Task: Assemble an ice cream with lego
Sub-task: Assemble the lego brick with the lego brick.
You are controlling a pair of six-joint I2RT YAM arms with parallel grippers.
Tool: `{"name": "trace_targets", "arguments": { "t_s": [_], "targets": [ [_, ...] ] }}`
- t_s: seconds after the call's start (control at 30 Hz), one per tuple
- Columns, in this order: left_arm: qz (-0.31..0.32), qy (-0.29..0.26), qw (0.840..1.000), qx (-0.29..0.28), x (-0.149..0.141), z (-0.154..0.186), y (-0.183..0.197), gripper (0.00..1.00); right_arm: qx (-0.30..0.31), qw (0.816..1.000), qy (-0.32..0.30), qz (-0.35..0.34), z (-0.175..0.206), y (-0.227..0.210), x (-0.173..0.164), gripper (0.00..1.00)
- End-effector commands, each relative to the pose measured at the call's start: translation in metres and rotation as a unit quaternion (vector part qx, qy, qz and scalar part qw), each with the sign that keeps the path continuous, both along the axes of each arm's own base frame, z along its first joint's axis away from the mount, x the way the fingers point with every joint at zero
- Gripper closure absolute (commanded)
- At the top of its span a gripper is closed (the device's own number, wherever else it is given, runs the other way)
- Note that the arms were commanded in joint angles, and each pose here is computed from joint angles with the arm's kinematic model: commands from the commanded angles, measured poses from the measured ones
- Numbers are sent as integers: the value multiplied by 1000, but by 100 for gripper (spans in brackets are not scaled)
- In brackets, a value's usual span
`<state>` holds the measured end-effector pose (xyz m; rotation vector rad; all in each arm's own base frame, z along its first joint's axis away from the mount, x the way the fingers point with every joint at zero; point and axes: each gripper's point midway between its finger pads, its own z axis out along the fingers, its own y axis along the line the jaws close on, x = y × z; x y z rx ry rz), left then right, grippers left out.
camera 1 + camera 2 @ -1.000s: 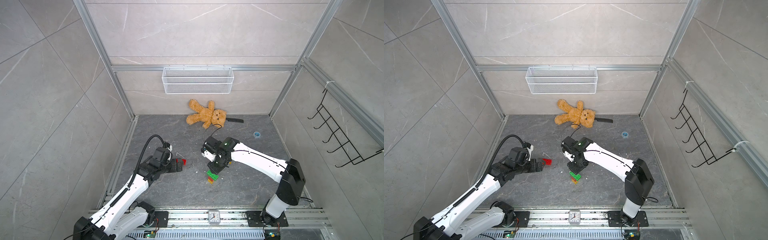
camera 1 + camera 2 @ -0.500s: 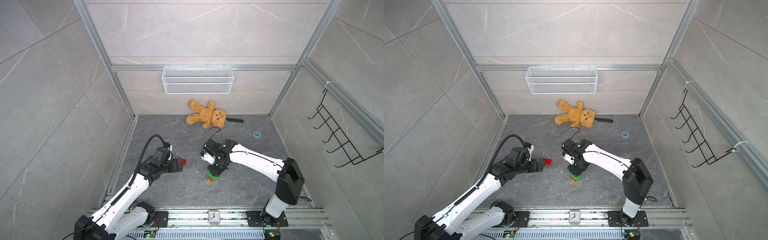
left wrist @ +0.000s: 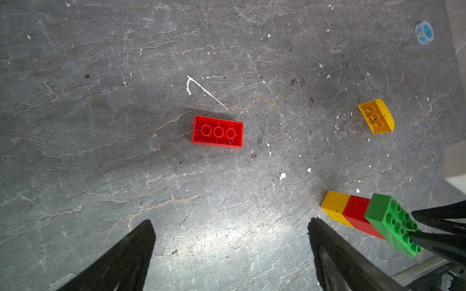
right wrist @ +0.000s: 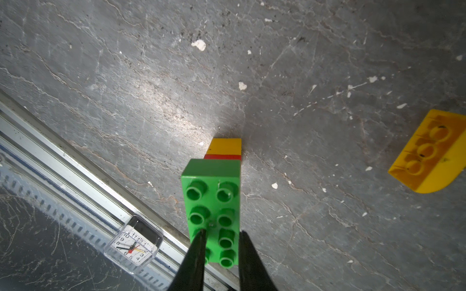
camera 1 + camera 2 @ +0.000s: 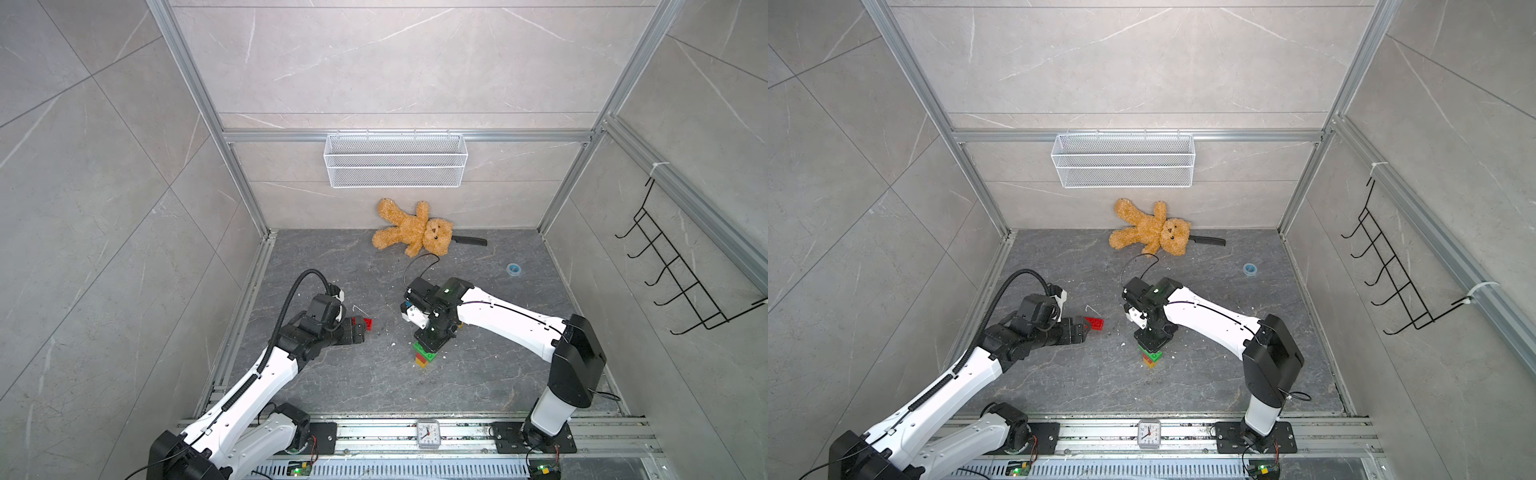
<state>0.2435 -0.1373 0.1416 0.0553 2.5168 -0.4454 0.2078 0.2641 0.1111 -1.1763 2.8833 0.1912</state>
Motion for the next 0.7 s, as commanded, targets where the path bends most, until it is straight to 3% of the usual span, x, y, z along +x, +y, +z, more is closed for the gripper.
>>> {"name": "trace_targets", "arguments": {
  "t_s": [0.0, 0.4, 0.67],
  "targets": [
    [4, -19, 1000, -3, 3, 17, 2, 3, -69, 998, 6, -4, -26, -20, 1, 71],
    [38, -35, 999, 12, 10, 30, 13, 2, 22, 997, -73, -13, 42, 3, 22, 53],
    [47, -63, 997, 6, 15, 53, 16, 1, 27, 996, -86, -19, 54, 1, 23, 52]
  ]
}}
